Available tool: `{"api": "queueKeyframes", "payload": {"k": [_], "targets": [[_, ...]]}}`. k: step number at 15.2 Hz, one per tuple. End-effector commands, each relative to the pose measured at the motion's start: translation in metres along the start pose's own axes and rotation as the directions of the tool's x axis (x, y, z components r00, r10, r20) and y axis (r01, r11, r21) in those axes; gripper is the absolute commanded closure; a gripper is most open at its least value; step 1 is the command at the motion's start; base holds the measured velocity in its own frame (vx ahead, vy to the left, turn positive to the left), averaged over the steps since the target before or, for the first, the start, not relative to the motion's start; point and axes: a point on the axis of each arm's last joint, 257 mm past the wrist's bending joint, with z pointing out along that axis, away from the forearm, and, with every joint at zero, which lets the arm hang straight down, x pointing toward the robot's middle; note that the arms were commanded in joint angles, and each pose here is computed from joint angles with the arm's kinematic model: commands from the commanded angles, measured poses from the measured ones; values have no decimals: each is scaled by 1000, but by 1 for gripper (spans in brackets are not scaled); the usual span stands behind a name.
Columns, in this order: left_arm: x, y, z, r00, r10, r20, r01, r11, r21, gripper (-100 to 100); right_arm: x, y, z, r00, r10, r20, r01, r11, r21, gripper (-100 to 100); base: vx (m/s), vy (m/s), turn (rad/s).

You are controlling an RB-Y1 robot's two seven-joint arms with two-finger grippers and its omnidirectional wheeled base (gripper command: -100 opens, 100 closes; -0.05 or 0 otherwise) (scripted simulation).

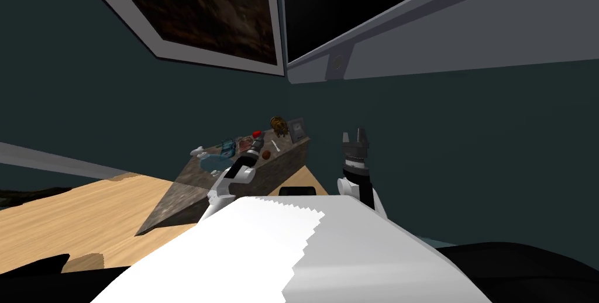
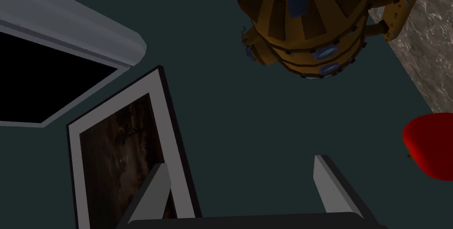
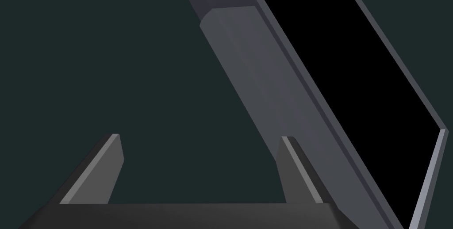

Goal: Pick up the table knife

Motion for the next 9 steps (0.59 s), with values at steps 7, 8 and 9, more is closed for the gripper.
{"api": "queueKeyframes", "payload": {"k": [7, 8, 9], "targets": [[4, 54, 12, 996, 53, -73, -64, 983, -169, -100, 0, 0, 0, 1000, 0, 0, 0, 1000, 0, 0, 16, -15, -70], [0, 66, 19, 993, 77, -91, -94, 976, -198, -100, 0, 0, 0, 1000, 0, 0, 0, 1000, 0, 0, 18, -19, -107], [2, 72, 17, 992, 75, -99, -96, 971, -221, -100, 0, 0, 0, 1000, 0, 0, 0, 1000, 0, 0, 24, -20, -116]]}}
